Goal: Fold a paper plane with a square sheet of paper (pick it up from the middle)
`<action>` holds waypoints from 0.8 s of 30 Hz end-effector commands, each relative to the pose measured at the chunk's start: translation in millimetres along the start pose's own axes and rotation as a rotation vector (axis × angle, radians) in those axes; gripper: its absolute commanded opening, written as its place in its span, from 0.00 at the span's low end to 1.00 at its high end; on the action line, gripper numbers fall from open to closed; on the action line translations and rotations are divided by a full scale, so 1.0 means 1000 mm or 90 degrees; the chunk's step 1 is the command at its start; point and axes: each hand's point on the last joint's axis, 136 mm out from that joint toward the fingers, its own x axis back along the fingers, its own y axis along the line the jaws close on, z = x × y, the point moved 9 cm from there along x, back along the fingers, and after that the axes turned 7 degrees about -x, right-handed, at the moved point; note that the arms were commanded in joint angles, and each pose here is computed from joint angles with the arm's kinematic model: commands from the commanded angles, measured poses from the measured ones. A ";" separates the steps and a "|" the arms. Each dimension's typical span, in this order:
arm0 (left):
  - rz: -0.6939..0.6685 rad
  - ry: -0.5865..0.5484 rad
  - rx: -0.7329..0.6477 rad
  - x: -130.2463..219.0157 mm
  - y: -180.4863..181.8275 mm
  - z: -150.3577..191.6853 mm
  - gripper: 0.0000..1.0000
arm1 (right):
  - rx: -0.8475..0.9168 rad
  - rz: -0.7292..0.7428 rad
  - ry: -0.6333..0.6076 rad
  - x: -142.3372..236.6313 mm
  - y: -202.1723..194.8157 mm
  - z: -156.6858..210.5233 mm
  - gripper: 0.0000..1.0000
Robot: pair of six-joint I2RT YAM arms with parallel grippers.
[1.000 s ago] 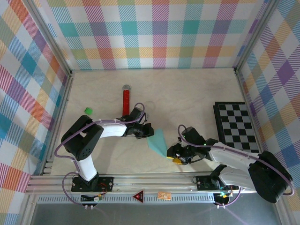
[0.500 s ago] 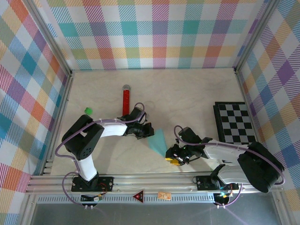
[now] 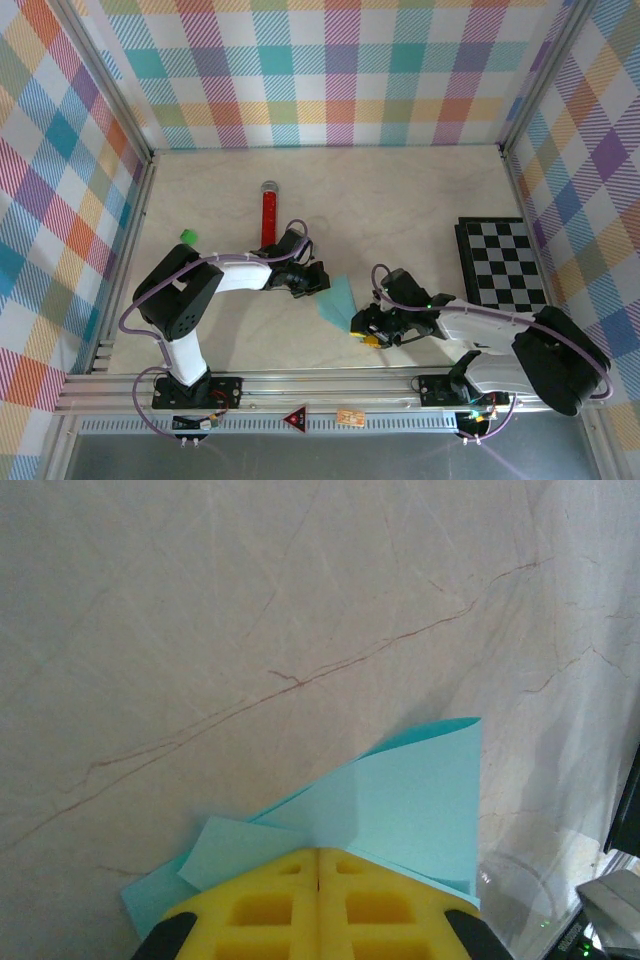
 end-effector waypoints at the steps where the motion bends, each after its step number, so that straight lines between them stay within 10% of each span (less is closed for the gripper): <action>1: -0.063 0.055 0.035 -0.011 0.022 0.019 0.06 | 0.042 -0.028 -0.024 0.003 0.006 -0.001 0.45; 15: -0.043 0.005 0.021 0.008 0.002 0.007 0.08 | 0.108 -0.039 -0.020 0.007 0.018 -0.001 0.17; 24: -0.052 -0.129 -0.073 0.073 -0.042 -0.017 0.27 | 0.208 -0.012 -0.068 0.029 0.037 0.000 0.09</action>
